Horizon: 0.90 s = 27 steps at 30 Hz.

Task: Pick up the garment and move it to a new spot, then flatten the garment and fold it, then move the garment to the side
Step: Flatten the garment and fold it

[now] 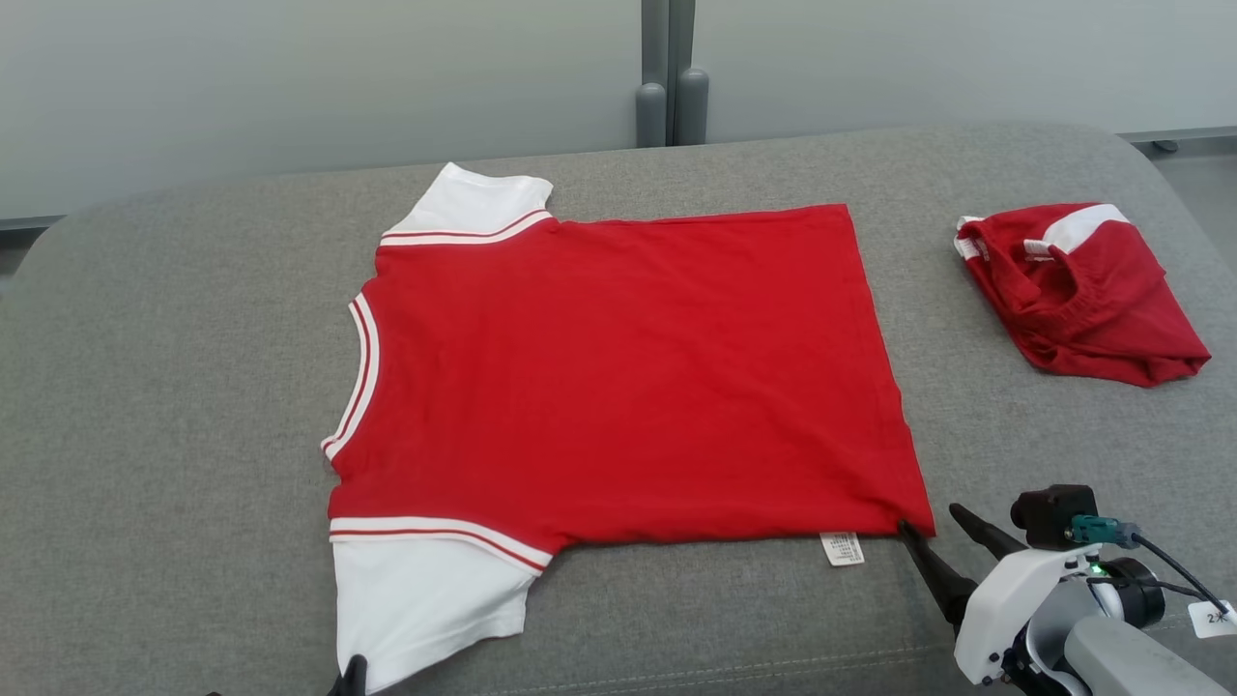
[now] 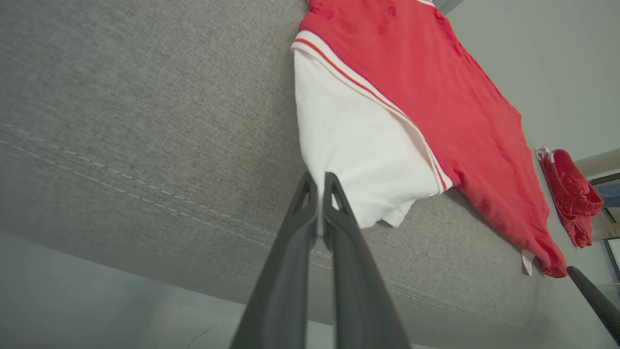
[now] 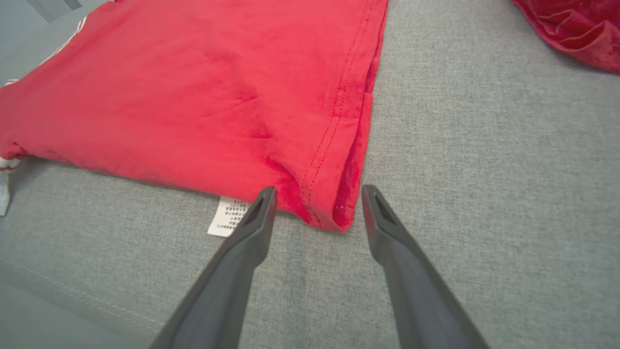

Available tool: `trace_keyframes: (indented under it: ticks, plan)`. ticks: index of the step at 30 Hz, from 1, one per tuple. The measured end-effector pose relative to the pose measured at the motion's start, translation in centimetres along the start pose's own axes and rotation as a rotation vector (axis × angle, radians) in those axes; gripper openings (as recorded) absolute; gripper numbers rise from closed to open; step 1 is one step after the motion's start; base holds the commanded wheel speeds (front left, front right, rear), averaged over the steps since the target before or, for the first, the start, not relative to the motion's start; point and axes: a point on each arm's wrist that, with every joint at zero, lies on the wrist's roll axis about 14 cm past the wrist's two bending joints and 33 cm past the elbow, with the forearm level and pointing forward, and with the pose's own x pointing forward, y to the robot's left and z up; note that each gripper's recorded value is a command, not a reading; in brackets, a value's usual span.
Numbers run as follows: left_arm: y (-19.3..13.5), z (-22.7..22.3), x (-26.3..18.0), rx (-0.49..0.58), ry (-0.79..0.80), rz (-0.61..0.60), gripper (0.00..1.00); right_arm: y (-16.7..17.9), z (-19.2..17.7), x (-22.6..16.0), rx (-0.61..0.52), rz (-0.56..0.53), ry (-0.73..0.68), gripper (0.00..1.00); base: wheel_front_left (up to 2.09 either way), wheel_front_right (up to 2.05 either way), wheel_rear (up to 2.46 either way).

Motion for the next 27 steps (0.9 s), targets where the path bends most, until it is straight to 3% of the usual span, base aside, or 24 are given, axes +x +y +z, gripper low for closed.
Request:
trace_keyframes:
  ticks: [1, 2, 17, 22, 27]
  plan:
    - [0.1, 0.0, 0.0, 0.018, 0.000, 0.000, 0.98, 0.0, 0.0, 0.0, 0.000, -0.001, -0.001, 1.00, 0.00, 0.00, 0.00]
    - [0.2, 0.1, 0.0, 0.034, 0.000, 0.001, 1.00, -0.1, 0.0, -0.1, 0.001, -0.003, -0.003, 1.00, 0.00, 0.00, 0.00]
    - [1.6, 2.0, 0.2, 0.118, -0.057, 0.035, 1.00, -3.2, -0.7, -1.7, 0.041, -0.108, -0.004, 1.00, 0.00, 0.00, 0.00]
    - [0.3, 3.5, 0.4, 0.196, -0.127, -0.012, 1.00, -3.7, 1.0, -1.8, 0.047, -0.130, -0.063, 1.00, 0.00, 0.00, 0.00]
    - [-3.4, 5.8, 1.1, 0.338, -0.236, -0.131, 1.00, -4.0, 6.0, -1.4, 0.020, -0.142, -0.205, 1.00, 0.00, 0.00, 0.00]
